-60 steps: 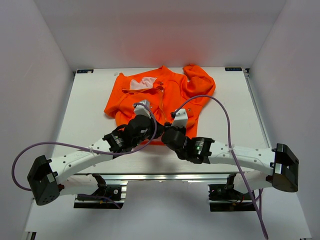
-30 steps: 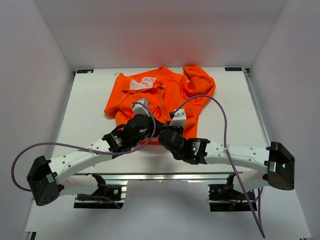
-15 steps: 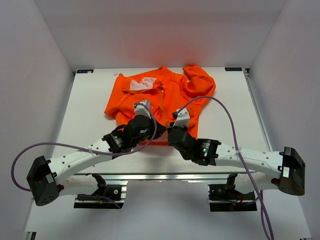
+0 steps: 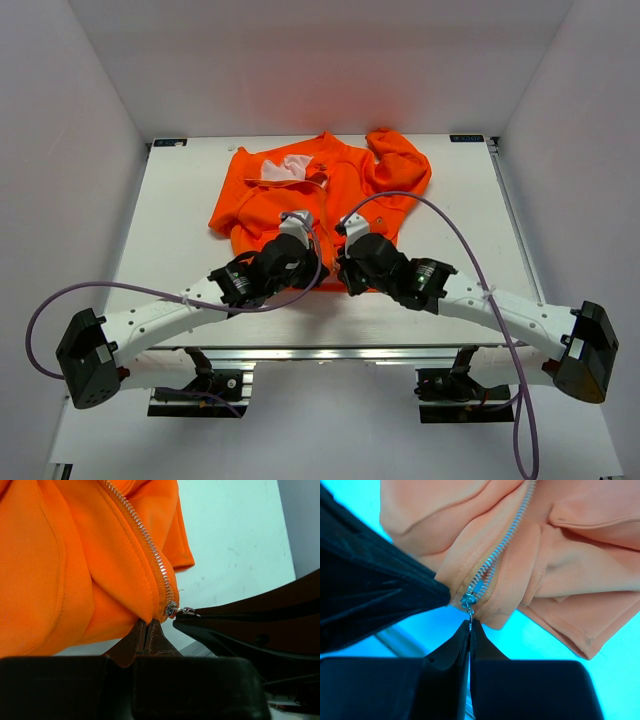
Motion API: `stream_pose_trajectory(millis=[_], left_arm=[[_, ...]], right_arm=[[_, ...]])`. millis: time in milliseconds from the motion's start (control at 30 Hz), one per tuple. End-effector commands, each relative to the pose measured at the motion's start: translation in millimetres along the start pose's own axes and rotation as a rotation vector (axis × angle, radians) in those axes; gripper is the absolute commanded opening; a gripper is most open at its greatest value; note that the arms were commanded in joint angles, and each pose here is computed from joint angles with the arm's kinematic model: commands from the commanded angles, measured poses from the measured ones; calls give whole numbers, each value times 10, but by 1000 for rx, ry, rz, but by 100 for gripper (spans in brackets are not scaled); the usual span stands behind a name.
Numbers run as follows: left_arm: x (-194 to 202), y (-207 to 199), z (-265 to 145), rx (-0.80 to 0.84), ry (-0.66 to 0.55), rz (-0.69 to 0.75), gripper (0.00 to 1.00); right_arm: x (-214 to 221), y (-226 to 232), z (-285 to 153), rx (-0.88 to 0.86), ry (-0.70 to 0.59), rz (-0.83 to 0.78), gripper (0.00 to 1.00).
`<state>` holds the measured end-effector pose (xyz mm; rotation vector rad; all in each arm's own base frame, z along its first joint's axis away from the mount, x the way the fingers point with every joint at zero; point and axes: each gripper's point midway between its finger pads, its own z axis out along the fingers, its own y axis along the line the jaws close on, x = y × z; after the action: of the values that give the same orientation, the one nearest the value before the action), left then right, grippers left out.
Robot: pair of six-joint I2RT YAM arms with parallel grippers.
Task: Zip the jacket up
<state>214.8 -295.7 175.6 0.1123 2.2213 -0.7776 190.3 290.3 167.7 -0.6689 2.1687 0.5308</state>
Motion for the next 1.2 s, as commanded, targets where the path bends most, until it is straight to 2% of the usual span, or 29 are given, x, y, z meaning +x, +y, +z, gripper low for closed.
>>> stream_pose_trajectory(millis=[0,100,267,500,633,700,867,1000,1167], left_arm=[[73,0,-83,19,53,96,0],[171,-18,-122,48,102,125,0],[354,48,-259,54,189,138,0],[771,239,-548,12,385,86,0],[1006,297,-605,14,474,39,0],[1126,336,-640,16,512,16,0],[1392,320,-784,67,614,-70,0],[1545,413,-879,37,673,-109,0],[1744,510,-1032,-3,759,-178,0]], right_arm=[[-113,140,-145,-105,11,-98,0],[-77,39,-46,-40,48,-124,0],[-228,-238,75,146,20,-157,0],[-317,-150,353,120,-9,-233,0],[-576,-214,467,167,-96,-215,0],[-614,-264,580,179,-93,-207,0],[-922,-605,896,227,-140,-150,0],[-1076,-982,1249,314,-134,-141,0],[-1537,-1488,1576,402,-192,-109,0]])
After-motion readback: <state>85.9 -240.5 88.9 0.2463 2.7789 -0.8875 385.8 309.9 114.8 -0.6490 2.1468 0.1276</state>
